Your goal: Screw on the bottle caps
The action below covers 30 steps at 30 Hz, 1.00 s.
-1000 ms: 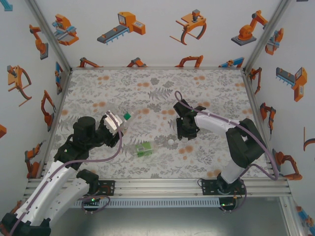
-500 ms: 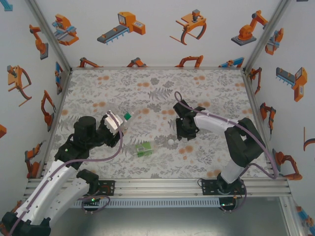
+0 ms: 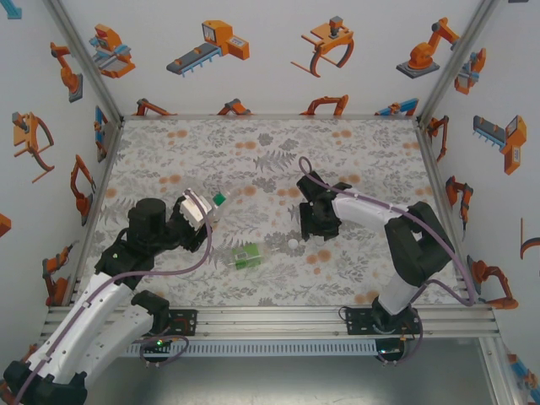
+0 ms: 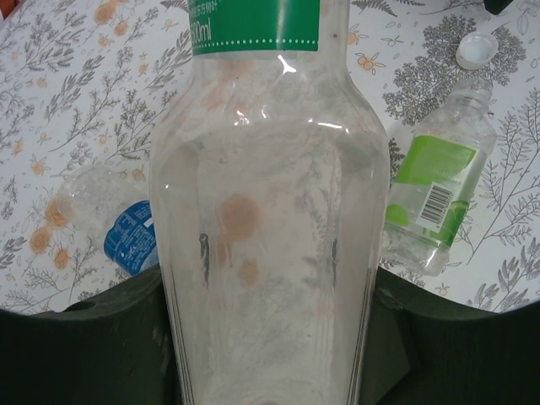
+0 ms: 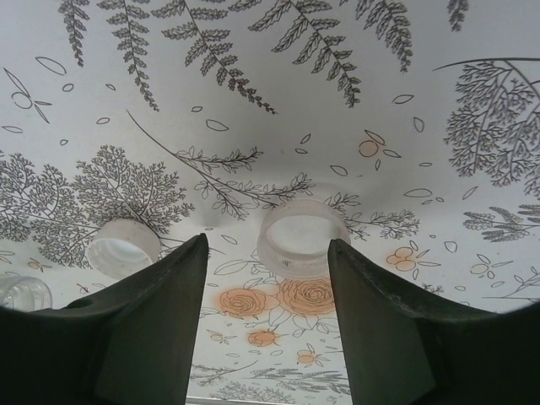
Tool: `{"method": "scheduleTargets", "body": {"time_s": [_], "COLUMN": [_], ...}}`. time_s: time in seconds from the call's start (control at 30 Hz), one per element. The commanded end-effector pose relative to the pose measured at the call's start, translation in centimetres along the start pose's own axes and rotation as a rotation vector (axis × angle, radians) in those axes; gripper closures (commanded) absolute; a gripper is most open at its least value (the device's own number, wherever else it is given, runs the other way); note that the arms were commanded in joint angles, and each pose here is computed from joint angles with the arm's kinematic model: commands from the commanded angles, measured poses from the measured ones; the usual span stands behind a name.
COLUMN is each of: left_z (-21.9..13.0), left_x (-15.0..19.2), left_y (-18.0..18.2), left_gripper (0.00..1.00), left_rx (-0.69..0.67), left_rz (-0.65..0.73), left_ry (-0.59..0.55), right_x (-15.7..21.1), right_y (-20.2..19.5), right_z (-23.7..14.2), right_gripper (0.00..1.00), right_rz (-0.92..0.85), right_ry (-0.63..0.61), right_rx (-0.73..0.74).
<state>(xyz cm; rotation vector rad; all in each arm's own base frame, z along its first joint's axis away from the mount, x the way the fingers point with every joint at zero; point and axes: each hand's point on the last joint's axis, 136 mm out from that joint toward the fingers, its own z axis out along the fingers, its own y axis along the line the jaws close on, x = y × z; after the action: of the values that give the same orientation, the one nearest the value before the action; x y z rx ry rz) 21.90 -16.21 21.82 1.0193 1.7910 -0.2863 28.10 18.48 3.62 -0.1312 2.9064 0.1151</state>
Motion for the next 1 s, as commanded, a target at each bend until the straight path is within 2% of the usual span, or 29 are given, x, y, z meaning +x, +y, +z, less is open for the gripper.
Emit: {"method": "scheduleTargets", "body": {"time_s": [0.0, 0.97], "left_z": [-0.2, -0.3], "left_x": [-1.3, -1.2], "left_y": [0.4, 0.7], "left_gripper": [0.99, 0.99], "left_rx": [-0.017, -0.037], "left_rz": [0.0, 0.001], "left_ry": [-0.04, -0.038], "right_x": [-1.1, 0.2], "right_y": [-0.4, -1.2], "right_z": [-1.8, -0.4], "right_gripper": [0.44, 0.44], "right_rz": [0.002, -0.005], "right_ry": [-0.046, -0.003], "right_rx": [0.017, 0.053]}}
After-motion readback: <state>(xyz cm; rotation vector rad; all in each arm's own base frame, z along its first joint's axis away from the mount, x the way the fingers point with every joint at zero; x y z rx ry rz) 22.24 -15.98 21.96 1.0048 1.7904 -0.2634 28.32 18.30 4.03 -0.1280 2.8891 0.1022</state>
